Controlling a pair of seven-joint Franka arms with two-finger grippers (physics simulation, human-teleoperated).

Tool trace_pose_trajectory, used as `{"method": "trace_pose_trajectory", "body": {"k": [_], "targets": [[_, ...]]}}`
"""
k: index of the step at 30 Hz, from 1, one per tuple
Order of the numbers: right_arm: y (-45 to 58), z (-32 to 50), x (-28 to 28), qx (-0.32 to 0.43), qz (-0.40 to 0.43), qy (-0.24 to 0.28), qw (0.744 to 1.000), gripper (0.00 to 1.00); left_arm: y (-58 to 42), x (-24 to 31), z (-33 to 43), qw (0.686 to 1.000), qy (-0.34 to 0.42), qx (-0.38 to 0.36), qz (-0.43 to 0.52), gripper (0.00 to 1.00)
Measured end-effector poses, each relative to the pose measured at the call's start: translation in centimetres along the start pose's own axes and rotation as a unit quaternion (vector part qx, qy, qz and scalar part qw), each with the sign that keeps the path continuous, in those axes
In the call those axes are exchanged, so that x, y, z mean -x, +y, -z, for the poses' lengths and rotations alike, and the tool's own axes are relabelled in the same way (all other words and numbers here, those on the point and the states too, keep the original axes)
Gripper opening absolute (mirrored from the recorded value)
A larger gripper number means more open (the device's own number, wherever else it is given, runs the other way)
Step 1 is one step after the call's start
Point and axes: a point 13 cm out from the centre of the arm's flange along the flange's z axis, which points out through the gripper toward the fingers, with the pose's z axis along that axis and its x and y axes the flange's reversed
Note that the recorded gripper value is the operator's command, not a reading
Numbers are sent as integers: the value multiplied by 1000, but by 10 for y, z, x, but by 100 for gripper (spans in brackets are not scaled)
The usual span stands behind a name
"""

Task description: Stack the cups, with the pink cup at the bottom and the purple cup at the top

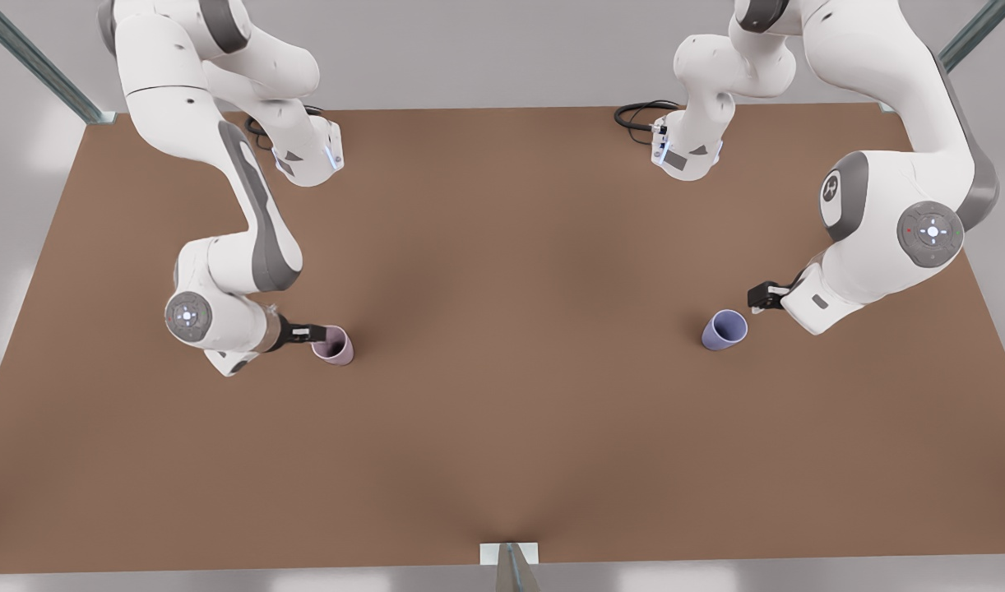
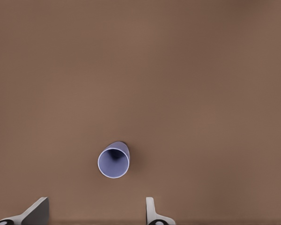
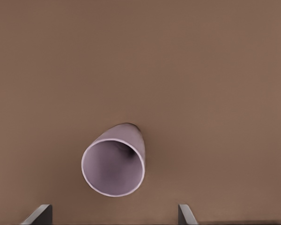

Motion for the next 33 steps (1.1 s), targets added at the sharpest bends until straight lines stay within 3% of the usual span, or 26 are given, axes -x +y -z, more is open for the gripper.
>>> {"method": "trace_pose_trajectory", "body": {"k": [12, 13, 14, 15, 16, 28, 33], "targets": [[-12, -106, -6, 1, -12, 41, 999, 97, 0, -2, -6, 1000, 7, 0, -1, 100], [-11, -116, -10, -1, -11, 44, 999, 89, 0, -2, -6, 1000, 7, 0, -1, 100], [-11, -124, -11, -1, -11, 45, 999, 55, 0, -2, -6, 1000, 7, 0, -1, 100], [-10, -129, -9, 0, -10, 43, 999, 34, 0, -2, -6, 1000, 7, 0, -1, 100], [-9, -133, -7, 2, -11, 41, 999, 21, 0, -2, -6, 1000, 7, 0, -1, 100], [14, -87, 38, 40, -18, -23, 999, 21, -3, -14, 21, 1000, -5, -1, -6, 100], [176, -15, 101, 66, 80, -102, 989, 21, -3, -22, 25, 1000, 0, -1, -8, 100]]}}
